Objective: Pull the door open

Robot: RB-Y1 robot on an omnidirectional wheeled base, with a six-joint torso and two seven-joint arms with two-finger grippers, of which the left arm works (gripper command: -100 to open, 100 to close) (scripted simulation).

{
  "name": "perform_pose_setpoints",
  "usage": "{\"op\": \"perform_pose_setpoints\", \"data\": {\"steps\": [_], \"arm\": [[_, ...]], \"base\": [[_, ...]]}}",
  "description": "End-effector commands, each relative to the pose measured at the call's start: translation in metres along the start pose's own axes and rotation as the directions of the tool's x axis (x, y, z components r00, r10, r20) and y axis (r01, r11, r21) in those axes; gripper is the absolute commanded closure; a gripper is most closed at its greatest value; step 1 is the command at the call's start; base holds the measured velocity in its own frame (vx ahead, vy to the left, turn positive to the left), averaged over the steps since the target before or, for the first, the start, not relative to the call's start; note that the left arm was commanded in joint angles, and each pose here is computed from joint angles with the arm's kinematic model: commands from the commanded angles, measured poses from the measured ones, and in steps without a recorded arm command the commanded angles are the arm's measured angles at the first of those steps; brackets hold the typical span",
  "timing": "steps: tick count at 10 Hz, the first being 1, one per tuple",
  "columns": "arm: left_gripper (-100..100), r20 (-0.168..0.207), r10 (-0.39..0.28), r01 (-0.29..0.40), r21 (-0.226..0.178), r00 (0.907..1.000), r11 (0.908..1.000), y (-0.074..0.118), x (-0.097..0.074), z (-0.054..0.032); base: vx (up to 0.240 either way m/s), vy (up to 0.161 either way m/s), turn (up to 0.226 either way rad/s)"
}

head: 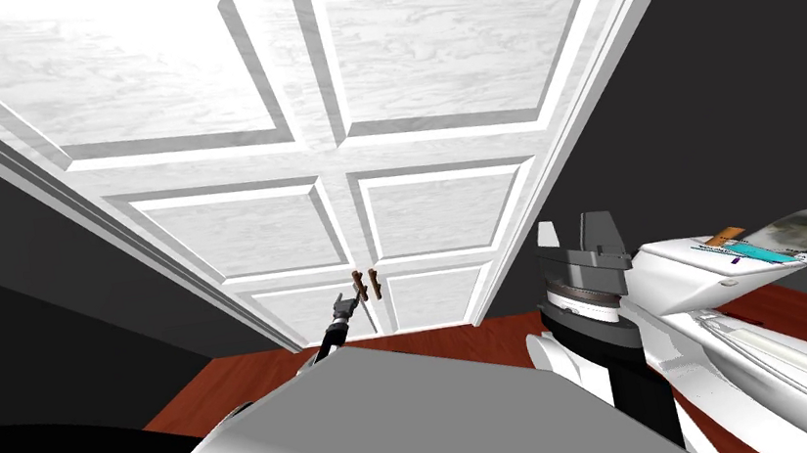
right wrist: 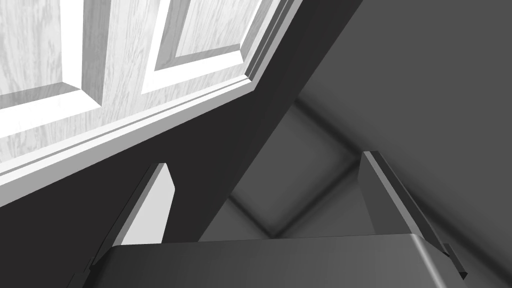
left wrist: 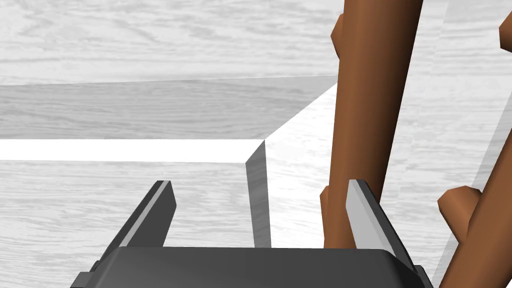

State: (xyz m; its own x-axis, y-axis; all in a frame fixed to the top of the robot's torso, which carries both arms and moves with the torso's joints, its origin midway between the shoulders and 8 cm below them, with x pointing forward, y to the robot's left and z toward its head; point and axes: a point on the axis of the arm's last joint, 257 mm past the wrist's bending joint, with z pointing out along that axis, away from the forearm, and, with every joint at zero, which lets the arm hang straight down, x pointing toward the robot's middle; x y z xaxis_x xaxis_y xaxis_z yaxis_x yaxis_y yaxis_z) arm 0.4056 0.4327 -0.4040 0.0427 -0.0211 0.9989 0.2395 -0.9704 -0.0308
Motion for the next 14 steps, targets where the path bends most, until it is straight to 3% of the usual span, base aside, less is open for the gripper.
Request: {"op": "perform_pose_setpoints", "data": {"steps": [1, 2, 3, 8, 9, 13, 14], "arm": [[-100, -0.027, -0.013, 0.012, -0.020, 0.9996, 0.9997, 0.016, 0.011, 0.0090], [-100, -0.002, -0.002, 0.002, -0.001, 1.0000, 1.0000, 0.002, 0.001, -0.0007], [100, -0.002, -0.002, 0.002, -0.001, 1.0000, 1.0000, 0.002, 0.001, -0.0007], [100, -0.002, -0.002, 0.002, -0.001, 1.0000, 1.0000, 0.002, 0.001, -0.0007], [-100, 0.021, 0.017, -0.018, 0.027, 0.9996, 0.9995, -0.020, -0.007, -0.0109], [-100, 0.066, 0.050, -0.055, 0.076, 0.9966, 0.9956, -0.059, -0.020, -0.0314], [-100, 0.066, 0.050, -0.055, 0.076, 0.9966, 0.9956, -0.059, -0.020, -0.0314]], "base": [[-0.011, 0.019, -0.016], [-0.018, 0.018, 0.029], [-0.011, 0.000, -0.012], [0.007, -0.005, -0.003], [-0.110, 0.013, 0.141], [-0.183, 0.029, 0.104], [-0.133, -0.010, 0.032]]}}
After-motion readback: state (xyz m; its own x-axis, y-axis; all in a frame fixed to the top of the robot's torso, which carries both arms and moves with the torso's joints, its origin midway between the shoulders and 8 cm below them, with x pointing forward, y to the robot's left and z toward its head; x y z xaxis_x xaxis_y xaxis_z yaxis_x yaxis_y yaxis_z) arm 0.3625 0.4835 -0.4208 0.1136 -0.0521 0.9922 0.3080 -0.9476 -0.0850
